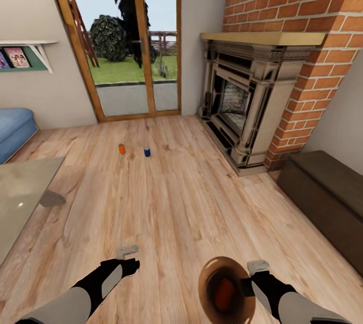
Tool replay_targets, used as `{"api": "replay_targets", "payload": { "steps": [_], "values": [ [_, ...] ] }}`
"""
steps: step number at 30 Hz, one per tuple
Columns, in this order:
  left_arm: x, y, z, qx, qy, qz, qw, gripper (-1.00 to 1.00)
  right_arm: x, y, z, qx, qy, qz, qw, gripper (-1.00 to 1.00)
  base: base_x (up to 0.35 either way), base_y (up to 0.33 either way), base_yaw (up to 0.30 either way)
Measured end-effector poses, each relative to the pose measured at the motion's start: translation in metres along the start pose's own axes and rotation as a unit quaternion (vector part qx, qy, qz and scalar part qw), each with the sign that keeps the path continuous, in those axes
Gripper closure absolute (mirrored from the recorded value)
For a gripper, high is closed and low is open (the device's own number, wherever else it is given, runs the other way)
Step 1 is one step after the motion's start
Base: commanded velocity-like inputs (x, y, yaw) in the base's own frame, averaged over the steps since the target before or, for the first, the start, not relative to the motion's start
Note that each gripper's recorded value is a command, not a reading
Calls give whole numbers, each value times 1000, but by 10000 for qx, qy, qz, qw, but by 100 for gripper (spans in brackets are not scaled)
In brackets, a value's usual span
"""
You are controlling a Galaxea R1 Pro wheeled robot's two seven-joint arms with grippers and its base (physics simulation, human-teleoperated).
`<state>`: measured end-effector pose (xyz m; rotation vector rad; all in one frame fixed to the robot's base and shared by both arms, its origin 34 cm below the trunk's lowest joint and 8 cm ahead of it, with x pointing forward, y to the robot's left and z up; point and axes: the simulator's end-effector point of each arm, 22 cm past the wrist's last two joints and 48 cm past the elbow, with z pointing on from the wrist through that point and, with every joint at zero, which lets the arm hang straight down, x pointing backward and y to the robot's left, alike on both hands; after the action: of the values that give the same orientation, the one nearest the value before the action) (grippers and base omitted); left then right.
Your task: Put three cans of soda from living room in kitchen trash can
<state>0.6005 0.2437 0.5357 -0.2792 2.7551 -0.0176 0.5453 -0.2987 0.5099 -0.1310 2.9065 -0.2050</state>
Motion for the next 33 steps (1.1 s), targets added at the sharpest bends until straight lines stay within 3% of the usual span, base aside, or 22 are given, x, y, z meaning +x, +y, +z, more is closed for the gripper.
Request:
{"api": "replay_targets", "payload": {
  "steps": [11,16,20,33],
  "values": [
    [18,9,3,-99,177,4,9998,-100,0,-6,0,49,13,162,9999,100,295,187,0],
    [19,10,3,-104,191,7,9998,-100,4,-9,1,-13,90,667,9977,100,249,206,0],
    [19,9,3,-101,194,16,9998,-100,5,-9,1,-40,113,840,9964,100,247,159,0],
    [19,8,3,-97,188,35,9998,-100,4,-9,1,-42,93,842,9964,100,319,22,0]
  ]
}}
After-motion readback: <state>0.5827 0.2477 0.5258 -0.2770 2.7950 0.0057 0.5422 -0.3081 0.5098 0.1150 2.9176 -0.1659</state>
